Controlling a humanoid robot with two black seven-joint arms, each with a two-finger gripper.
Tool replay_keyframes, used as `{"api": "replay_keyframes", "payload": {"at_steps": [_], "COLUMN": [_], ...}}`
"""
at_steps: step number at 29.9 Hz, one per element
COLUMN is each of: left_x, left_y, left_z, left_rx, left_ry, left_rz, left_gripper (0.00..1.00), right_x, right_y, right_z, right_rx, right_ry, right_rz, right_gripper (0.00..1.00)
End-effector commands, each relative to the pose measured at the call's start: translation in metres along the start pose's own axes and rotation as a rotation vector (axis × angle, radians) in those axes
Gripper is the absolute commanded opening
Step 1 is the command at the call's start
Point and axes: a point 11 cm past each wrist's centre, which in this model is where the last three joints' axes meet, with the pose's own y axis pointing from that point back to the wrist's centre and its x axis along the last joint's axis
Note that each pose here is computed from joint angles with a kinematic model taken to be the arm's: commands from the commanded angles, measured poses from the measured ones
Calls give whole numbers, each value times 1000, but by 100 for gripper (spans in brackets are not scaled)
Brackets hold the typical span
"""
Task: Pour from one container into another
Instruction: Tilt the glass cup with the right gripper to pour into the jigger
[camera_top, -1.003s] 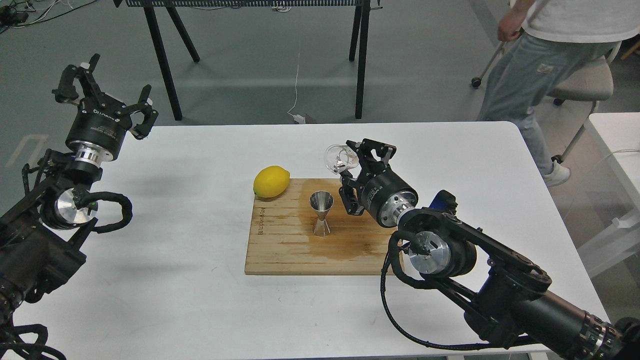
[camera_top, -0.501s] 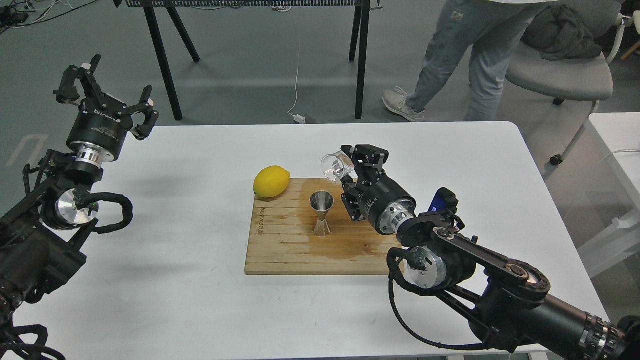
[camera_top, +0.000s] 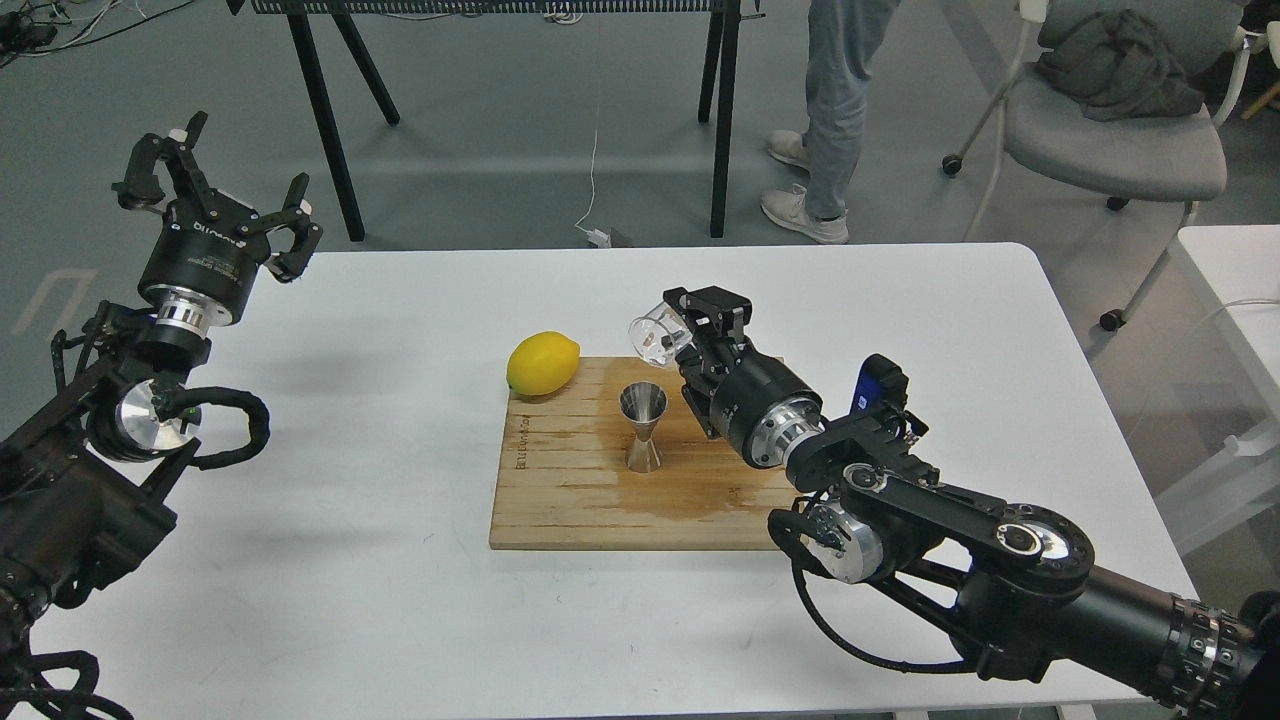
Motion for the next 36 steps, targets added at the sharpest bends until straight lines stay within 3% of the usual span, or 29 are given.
{"api": "replay_keyframes", "payload": {"at_steps": [1, 36], "left_x": [1, 2], "left_y": [1, 2], "left_z": [0, 1], "left_rx": [-3, -16], "left_ry": [0, 0], "left_rz": [2, 5], "left_gripper": [100, 100], "right_x": [4, -9], "right_y": [1, -11], "right_z": [-1, 1], "right_rx": [7, 33], "right_ry": [26, 301], "right_rz": [3, -68], "right_gripper": [34, 34]}}
